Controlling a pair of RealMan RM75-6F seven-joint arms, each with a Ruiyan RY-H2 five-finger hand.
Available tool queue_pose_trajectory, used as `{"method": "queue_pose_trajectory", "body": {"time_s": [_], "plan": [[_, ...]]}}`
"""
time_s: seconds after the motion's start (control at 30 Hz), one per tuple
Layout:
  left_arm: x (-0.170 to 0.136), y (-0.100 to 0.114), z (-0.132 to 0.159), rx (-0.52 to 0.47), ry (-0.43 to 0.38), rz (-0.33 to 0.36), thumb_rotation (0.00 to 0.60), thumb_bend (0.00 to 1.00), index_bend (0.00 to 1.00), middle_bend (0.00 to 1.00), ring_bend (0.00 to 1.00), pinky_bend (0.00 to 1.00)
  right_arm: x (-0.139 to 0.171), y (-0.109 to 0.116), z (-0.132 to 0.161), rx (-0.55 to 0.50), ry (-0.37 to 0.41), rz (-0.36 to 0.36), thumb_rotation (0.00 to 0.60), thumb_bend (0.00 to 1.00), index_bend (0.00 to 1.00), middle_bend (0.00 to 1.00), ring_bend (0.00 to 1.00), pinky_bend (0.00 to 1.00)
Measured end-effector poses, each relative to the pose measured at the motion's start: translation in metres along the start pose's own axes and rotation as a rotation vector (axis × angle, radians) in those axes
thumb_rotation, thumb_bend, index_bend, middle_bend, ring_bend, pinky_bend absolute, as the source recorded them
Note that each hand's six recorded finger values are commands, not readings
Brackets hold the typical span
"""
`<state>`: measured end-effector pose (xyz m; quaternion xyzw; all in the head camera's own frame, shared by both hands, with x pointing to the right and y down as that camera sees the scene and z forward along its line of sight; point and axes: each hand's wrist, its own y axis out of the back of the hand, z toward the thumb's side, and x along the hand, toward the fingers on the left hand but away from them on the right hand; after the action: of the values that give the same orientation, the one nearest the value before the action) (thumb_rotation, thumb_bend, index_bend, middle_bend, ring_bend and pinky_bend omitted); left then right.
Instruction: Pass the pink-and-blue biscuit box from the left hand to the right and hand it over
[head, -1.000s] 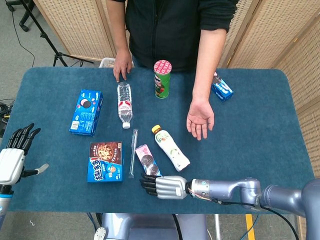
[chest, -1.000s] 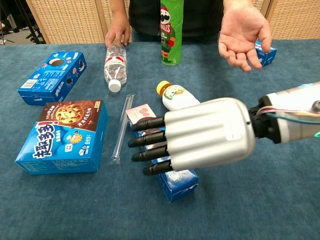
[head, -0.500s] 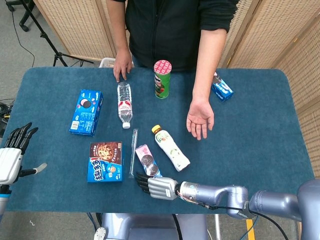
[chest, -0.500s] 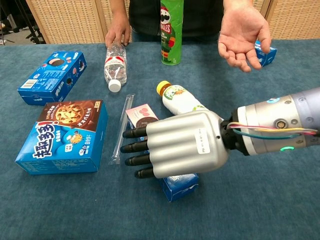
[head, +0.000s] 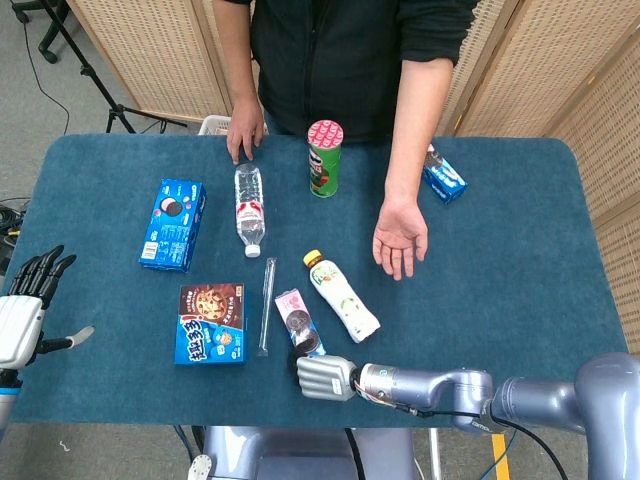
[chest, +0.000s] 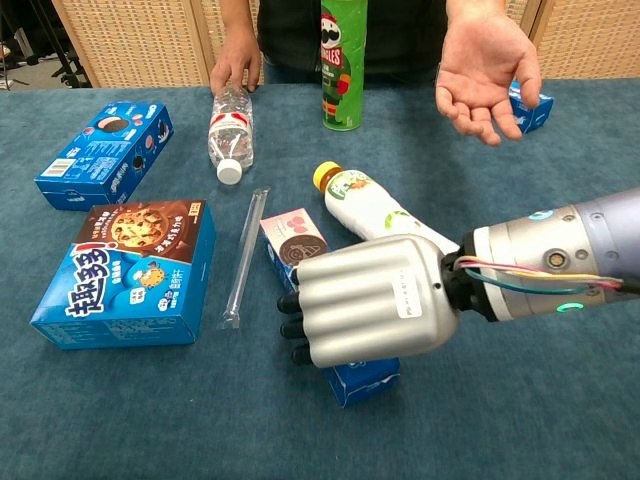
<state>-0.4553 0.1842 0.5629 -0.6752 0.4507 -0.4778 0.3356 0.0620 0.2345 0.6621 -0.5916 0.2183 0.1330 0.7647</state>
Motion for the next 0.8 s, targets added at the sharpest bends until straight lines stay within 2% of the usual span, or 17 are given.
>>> {"method": "queue_pose_trajectory", "body": {"time_s": [0.17, 0.47, 0.57, 0.8], "plan": [[0.000, -0.002, 0.001, 0.001, -0.003, -0.008, 0.600, 0.00, 0.10, 0.00, 0.00, 0.04, 0.010, 0.006, -0.002, 0.013, -0.003, -0.073, 0.600, 0.95, 0.62, 0.60, 0.50, 0.55], [-0.001, -0.005, 0.004, 0.006, -0.012, -0.014, 0.600, 0.00, 0.09, 0.00, 0.00, 0.04, 0.041, 0.019, -0.014, 0.102, -0.025, -0.227, 0.600, 0.96, 0.62, 0.60, 0.50, 0.55], [-0.002, -0.006, 0.006, 0.008, -0.015, -0.018, 0.600, 0.00, 0.10, 0.00, 0.00, 0.04, 0.055, 0.023, -0.022, 0.126, -0.051, -0.267, 0.600, 0.96, 0.62, 0.60, 0.50, 0.55], [-0.003, -0.006, 0.007, 0.006, -0.020, -0.019, 0.600, 0.00, 0.09, 0.00, 0.00, 0.04, 0.086, 0.034, -0.048, 0.114, -0.154, -0.307, 0.600, 0.97, 0.62, 0.61, 0.51, 0.55]]}}
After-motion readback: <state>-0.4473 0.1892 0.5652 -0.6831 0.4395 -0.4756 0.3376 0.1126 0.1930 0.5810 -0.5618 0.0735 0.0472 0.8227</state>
